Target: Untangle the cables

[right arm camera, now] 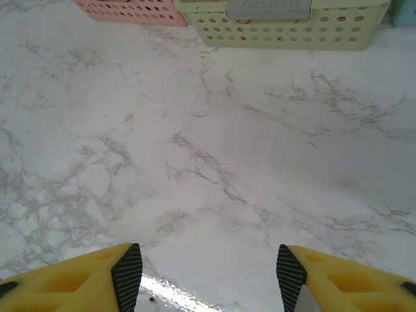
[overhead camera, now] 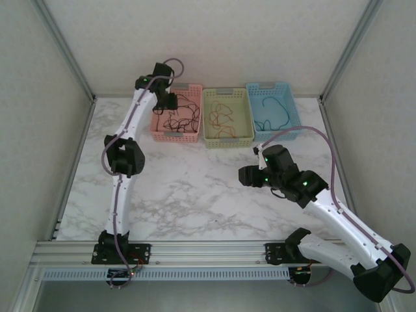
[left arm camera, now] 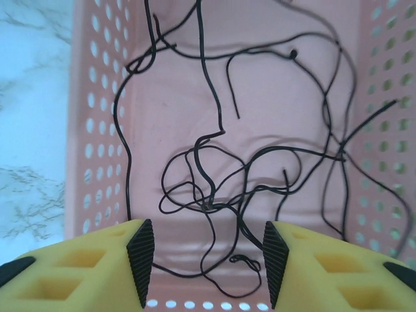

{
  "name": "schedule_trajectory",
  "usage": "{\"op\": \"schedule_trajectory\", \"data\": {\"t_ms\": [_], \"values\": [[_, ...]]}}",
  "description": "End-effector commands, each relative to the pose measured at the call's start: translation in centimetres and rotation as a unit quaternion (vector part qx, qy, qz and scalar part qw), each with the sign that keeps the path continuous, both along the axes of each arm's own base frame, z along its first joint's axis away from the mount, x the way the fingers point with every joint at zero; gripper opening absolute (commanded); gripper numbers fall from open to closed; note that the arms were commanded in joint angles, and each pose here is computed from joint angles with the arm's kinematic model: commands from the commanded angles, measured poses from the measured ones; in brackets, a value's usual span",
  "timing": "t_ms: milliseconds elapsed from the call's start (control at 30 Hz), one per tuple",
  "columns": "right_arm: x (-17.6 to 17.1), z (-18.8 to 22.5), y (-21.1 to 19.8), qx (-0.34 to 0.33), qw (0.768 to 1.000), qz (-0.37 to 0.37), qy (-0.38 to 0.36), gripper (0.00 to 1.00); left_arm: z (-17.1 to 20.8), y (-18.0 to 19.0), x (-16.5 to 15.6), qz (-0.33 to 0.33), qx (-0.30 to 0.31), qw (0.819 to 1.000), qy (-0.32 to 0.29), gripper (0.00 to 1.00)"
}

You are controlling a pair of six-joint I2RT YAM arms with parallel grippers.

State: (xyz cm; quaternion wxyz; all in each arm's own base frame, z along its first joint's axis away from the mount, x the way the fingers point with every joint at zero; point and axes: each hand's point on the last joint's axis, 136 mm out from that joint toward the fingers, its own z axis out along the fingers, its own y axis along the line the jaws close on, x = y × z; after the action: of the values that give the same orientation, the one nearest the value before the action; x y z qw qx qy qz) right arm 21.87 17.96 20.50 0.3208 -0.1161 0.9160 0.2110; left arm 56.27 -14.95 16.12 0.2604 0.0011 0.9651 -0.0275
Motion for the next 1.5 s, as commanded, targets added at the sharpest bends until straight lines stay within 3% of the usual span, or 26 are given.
{"op": "schedule_trajectory", "data": {"t_ms": [0, 133, 233, 267, 300, 333, 433, 567, 700, 800, 1000, 1200, 1300, 1467], "values": [[-0.3, 0.2, -0.4, 0.0, 1.0, -0.005, -0.005, 0.6, 6.1, 0.8, -1.8, 0.023, 0.002, 0.999, -0.04, 0.53], [0.3, 0.9, -1.3, -0.013, 0.999, -0.022, -0.031, 0.63, 11.9, 0.9, -4.3, 0.035, 0.009, 0.992, -0.12, 0.6], [1.4, 1.8, -2.4, -0.033, 0.996, -0.046, -0.068, 0.67, 15.5, 2.0, -8.3, 0.06, -0.011, 0.978, -0.199, 0.66], [1.8, 2.1, -3.1, -0.045, 0.994, -0.062, -0.084, 0.72, 16.3, 2.9, -10.0, 0.077, -0.019, 0.969, -0.234, 0.74], [2.3, 2.3, -3.9, -0.057, 0.99, -0.079, -0.1, 0.76, 16.4, 4.0, -11.9, 0.095, -0.027, 0.96, -0.263, 0.91], [2.7, 2.6, -4.5, -0.065, 0.987, -0.095, -0.114, 0.81, 16.1, 5.1, -13.5, 0.112, -0.029, 0.952, -0.284, 1.0], [4.1, 2.8, -7.1, -0.104, 0.969, -0.151, -0.163, 0.95, 13.5, 8.9, -18.2, 0.164, -0.005, 0.932, -0.324, 1.0], [6.2, 1.3, -9.9, -0.163, 0.94, -0.2, -0.224, 0.97, 7.9, 12.9, -23.0, 0.2, 0.043, 0.912, -0.355, 1.0], [7.5, -1.3, -13.4, -0.18, 0.918, -0.263, -0.234, 0.95, 5.3, 14.7, -25.8, 0.192, 0.07, 0.889, -0.41, 1.0], [8.8, -2.7, -16.0, -0.19, 0.899, -0.302, -0.253, 0.92, 3.3, 15.3, -26.0, 0.168, 0.116, 0.887, -0.414, 1.0], [11.0, -8.9, -21.0, -0.204, 0.873, -0.379, -0.229, 0.89, -1.6, 16.0, -23.3, 0.168, 0.104, 0.901, -0.387, 1.0], [13.6, -8.8, -22.3, -0.155, 0.87, -0.393, -0.253, 0.88, -2.9, 15.2, -20.2, 0.117, 0.113, 0.907, -0.39, 1.0], [14.9, -9.9, -22.6, -0.119, 0.874, -0.396, -0.255, 0.88, -4.7, 15.5, -18.1, 0.119, 0.09, 0.911, -0.385, 1.0], [16.7, -11.8, -18.4, -0.117, 0.92, -0.282, -0.248, 0.78, -6.8, 15.3, -17.3, 0.096, 0.051, 0.934, -0.339, 1.0]]}}
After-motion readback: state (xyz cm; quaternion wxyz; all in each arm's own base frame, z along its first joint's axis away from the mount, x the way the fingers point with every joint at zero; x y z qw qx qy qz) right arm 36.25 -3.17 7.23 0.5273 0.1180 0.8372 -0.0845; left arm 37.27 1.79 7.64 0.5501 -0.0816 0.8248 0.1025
